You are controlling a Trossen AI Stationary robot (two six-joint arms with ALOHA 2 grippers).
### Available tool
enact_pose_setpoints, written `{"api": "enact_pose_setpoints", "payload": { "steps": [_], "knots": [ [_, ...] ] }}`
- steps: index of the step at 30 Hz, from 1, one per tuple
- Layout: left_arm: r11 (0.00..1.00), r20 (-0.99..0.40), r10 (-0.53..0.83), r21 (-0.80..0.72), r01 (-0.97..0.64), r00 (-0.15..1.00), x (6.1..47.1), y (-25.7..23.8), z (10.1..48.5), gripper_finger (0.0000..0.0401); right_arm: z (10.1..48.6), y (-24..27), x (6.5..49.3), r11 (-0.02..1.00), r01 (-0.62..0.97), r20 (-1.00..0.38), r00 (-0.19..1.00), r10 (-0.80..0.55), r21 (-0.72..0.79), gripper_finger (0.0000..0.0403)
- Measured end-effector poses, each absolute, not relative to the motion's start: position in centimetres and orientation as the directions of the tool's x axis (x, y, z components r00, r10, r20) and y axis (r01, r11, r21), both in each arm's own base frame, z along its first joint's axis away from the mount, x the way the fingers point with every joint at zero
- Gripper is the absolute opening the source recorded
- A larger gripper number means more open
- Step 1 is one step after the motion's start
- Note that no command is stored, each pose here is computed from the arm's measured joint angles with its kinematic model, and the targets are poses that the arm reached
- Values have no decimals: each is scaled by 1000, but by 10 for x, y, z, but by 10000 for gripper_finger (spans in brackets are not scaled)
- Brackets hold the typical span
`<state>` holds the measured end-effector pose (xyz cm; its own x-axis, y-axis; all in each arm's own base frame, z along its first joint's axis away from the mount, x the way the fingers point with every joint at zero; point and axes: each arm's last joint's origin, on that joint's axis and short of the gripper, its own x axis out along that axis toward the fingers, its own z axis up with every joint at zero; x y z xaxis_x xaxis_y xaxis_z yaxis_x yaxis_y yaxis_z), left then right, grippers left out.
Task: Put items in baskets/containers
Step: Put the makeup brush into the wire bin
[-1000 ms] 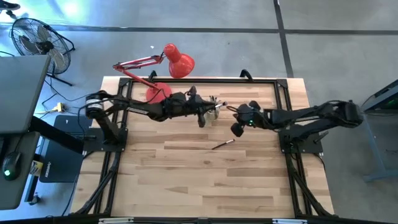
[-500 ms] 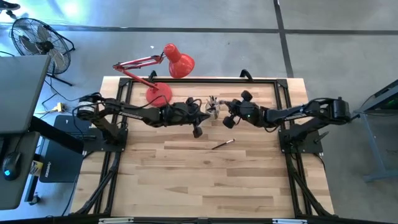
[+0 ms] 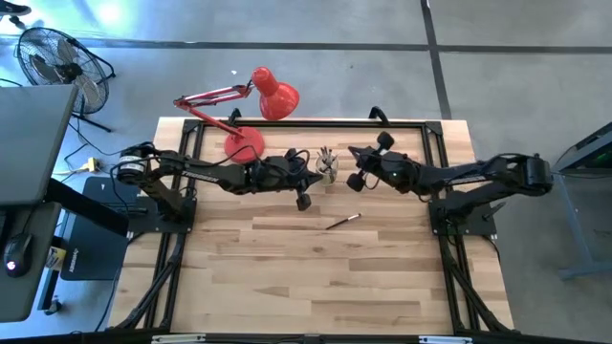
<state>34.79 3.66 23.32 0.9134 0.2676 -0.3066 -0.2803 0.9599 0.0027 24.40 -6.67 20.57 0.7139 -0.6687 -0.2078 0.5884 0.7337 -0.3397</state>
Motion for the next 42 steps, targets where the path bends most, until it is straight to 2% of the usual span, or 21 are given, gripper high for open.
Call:
{"api": "enact_pose_setpoints", "payload": {
  "steps": [4,10,15,18,20,24,27,29,36,40,42],
  "knots": [
    [961,-307,264,-2,-278,915,348,35,233,1,217,-59,227,743,582,-257,702,-665,-332,0],
    [966,-368,242,2,-259,898,355,21,247,1,224,-47,194,777,621,-400,689,-604,-105,0],
    [967,-509,242,52,-251,826,370,9,264,1,219,-38,175,807,567,-560,727,-396,166,0],
    [970,-607,228,72,-233,762,377,3,262,1,213,-32,171,831,491,-640,733,-230,263,0],
    [970,-599,218,49,-237,771,389,-3,267,1,208,-27,171,861,414,-682,723,-113,296,0],
    [968,-665,186,-2,-251,723,389,-17,263,1,197,-18,173,899,339,-755,656,-14,278,6],
    [948,-657,161,-105,-301,736,392,-27,260,1,185,-12,176,926,291,-815,579,28,238,26],
    [935,-700,149,-130,-329,699,389,-34,250,1,178,-7,180,948,240,-839,543,48,209,45],
    [925,-722,61,-218,-310,689,385,-65,246,1,151,-5,199,982,186,-882,459,-107,-22,112],
    [909,-723,50,-253,-331,689,388,-76,240,1,139,-5,211,995,70,-880,463,-101,-77,127],
    [906,-754,50,-241,-347,655,384,-80,234,1,134,-6,217,994,11,-873,477,-103,-112,128]
  ]
}}
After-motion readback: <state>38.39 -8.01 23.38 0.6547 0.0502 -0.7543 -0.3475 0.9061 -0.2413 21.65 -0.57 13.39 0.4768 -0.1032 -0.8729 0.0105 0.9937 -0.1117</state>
